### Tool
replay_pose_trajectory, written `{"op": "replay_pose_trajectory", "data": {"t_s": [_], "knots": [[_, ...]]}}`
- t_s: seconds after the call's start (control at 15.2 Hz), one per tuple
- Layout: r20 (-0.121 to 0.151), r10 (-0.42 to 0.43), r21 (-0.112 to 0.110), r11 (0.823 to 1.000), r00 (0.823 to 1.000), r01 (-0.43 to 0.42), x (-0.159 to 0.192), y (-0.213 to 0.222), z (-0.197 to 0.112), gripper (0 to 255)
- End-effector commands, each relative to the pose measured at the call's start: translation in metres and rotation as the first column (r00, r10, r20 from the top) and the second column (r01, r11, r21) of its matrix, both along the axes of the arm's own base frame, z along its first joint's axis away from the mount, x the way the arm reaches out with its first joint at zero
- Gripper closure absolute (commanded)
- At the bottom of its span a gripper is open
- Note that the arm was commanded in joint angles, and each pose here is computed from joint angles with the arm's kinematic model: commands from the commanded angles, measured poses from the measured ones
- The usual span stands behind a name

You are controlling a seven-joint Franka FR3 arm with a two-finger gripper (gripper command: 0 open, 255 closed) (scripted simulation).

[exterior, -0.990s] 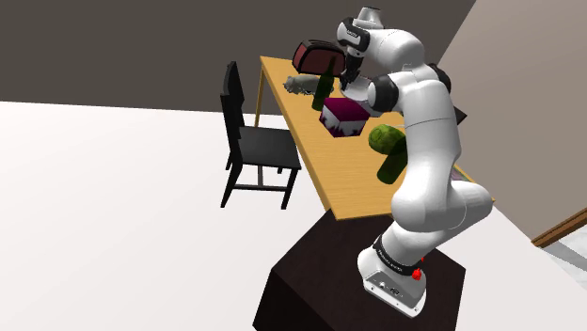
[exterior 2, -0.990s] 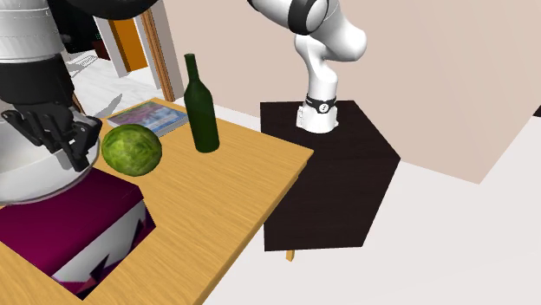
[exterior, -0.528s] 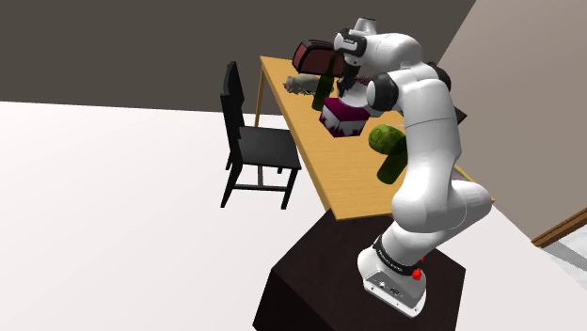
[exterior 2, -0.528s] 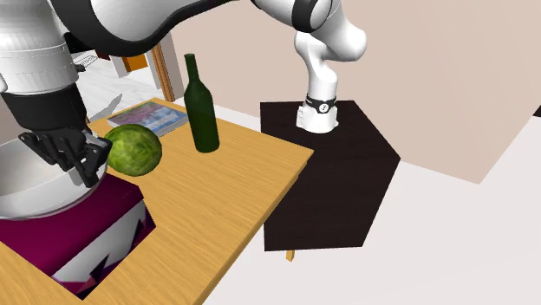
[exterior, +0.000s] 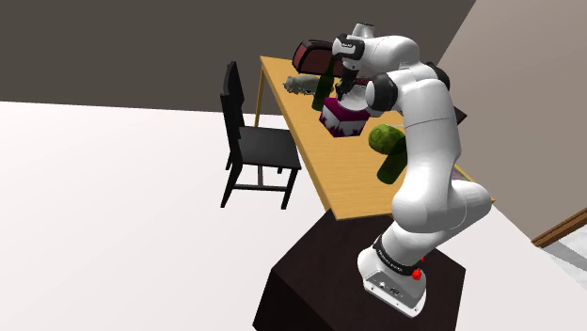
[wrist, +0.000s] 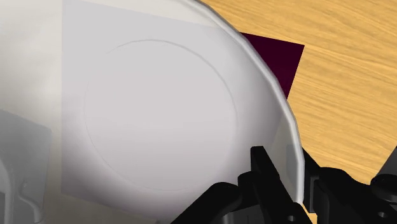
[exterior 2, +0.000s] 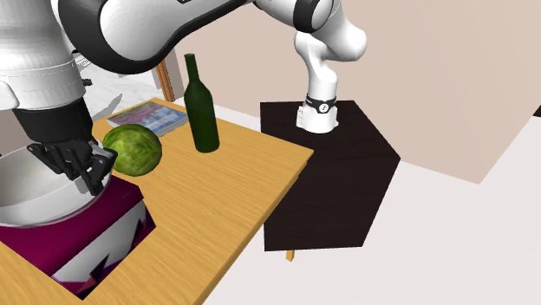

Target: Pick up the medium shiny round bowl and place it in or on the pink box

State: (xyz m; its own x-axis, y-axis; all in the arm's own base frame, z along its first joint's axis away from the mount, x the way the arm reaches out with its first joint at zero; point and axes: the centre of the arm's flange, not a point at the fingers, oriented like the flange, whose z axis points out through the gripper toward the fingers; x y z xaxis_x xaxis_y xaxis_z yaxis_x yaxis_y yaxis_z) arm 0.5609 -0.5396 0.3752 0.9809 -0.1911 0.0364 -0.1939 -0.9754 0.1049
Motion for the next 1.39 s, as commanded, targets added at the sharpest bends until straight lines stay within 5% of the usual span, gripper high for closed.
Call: {"op": "replay_pose_trajectory", "data": {"t_s": [0.0,0.13,0.2,0.53,0.79,1.32], "knots": [[0.001,0.000,-0.001,1.000,1.000,0.000,0.000,0.000,0.001,255],[0.001,0.000,-0.001,1.000,1.000,0.000,0.000,0.000,0.001,255],[0.001,0.000,-0.001,1.000,1.000,0.000,0.000,0.000,0.001,0],[0.001,0.000,-0.001,1.000,1.000,0.000,0.000,0.000,0.001,0],[0.001,0.000,-0.001,1.000,1.000,0.000,-0.001,0.006,0.050,0],[0.001,0.000,-0.001,1.000,1.000,0.000,-0.001,0.006,0.050,0]]}}
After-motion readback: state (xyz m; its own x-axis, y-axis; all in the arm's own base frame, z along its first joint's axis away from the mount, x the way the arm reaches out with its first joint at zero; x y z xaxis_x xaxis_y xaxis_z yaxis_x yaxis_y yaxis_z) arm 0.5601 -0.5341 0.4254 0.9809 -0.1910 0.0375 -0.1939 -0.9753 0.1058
